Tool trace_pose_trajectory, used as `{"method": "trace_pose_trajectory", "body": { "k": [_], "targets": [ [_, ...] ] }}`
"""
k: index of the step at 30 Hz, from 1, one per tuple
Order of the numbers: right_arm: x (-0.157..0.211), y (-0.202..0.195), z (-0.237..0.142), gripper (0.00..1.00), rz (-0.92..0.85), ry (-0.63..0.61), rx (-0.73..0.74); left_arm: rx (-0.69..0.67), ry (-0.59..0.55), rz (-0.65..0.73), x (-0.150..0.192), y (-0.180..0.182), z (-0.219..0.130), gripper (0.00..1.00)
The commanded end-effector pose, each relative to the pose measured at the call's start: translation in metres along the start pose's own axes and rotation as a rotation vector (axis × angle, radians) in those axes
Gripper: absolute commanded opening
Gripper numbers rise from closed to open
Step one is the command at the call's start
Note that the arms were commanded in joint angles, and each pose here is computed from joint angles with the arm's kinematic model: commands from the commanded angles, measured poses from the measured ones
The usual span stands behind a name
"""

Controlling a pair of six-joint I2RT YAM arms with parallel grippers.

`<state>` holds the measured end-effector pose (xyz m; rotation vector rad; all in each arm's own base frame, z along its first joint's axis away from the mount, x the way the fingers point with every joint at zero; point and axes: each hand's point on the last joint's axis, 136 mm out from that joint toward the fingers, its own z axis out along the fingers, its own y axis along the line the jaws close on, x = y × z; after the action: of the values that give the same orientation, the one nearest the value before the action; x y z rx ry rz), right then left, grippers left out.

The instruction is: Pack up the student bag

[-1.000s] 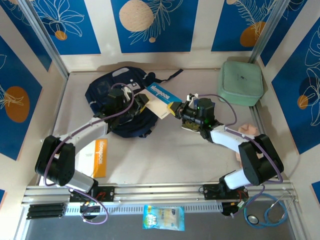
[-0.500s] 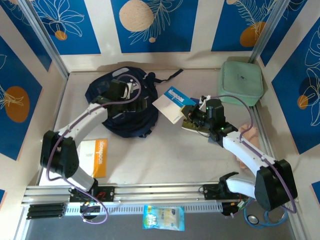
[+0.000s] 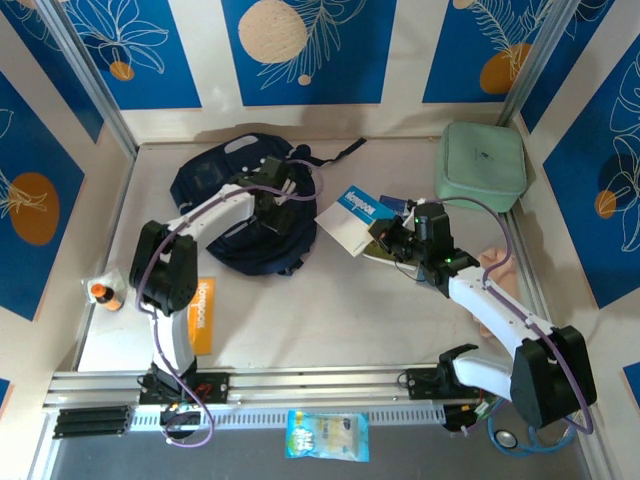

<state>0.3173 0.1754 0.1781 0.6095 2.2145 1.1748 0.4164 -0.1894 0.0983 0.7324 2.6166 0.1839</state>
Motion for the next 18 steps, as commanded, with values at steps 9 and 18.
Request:
{"method": "trace_pose_trajectory", "body": {
  "k": [9,18],
  "targets": [
    [-0.001,-0.004,-0.006,0.00,-0.008,-0.015,0.011,-0.157,0.108,0.083,0.004,0.009,0.015,0.55],
    [-0.002,-0.008,-0.010,0.00,-0.006,-0.029,0.020,-0.194,0.038,0.072,-0.008,0.016,-0.002,0.20]
  ]
}}
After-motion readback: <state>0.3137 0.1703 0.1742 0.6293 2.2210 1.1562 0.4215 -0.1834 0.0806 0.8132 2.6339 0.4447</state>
